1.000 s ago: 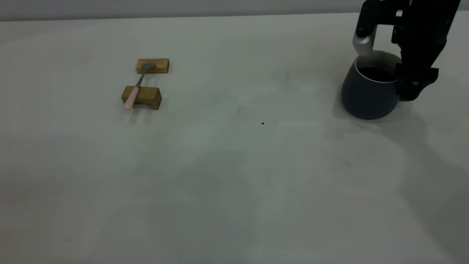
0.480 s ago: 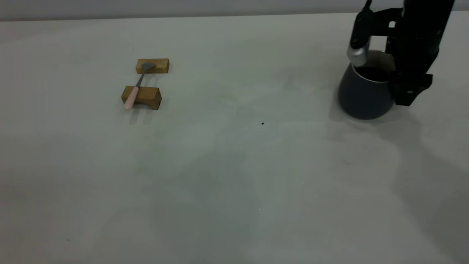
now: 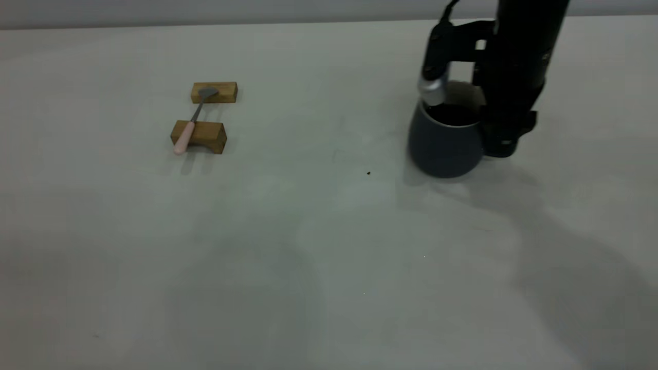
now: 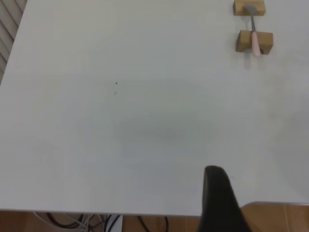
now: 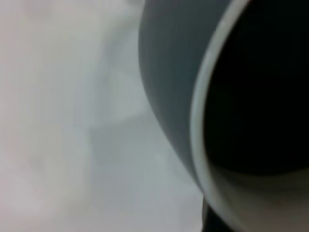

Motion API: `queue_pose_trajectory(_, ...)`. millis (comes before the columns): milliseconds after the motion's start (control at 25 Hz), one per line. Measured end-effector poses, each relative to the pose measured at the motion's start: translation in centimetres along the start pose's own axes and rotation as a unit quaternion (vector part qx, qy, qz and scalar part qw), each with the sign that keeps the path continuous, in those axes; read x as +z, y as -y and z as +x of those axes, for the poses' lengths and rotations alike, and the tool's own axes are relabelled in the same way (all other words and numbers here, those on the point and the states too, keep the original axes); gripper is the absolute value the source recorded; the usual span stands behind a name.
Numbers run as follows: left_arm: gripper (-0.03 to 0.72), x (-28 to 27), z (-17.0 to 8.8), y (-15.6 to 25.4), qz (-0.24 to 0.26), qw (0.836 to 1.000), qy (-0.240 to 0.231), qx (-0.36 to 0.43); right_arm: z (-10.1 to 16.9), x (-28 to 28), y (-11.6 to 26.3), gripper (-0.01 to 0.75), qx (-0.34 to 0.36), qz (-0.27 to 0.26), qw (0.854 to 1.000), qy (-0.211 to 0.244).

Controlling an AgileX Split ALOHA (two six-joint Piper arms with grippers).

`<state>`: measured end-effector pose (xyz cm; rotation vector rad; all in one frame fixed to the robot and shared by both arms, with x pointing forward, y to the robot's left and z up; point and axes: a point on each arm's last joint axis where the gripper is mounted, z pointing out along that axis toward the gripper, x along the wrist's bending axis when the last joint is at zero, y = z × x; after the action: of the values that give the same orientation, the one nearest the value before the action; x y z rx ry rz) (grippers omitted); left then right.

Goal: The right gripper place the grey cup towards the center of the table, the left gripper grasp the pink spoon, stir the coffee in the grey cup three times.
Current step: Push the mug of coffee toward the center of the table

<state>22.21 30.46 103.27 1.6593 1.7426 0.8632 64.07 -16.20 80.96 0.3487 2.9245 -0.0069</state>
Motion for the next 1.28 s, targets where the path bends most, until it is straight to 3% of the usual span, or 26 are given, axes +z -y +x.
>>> queue_pose_trajectory(360,0.513,0.0,0.0,0.0,0.000,1.000,0.000,0.000,2.0,-0.3,-3.8,0.467,0.036,-0.064,0.997,-0.005)
queue_pose_trajectory(920,0.513,0.0,0.0,0.0,0.000,1.000,0.000,0.000,2.7,-0.5,-6.0,0.473,0.118,-0.126,0.985,-0.014)
queue_pose_trajectory(1080,0.513,0.0,0.0,0.0,0.000,1.000,0.000,0.000,2.7,-0.5,-6.1,0.517,0.135,-0.132,0.982,-0.018)
queue_pose_trajectory(1280,0.513,0.0,0.0,0.0,0.000,1.000,0.000,0.000,2.4,-1.4,-5.3,0.641,0.161,-0.118,0.979,-0.043)
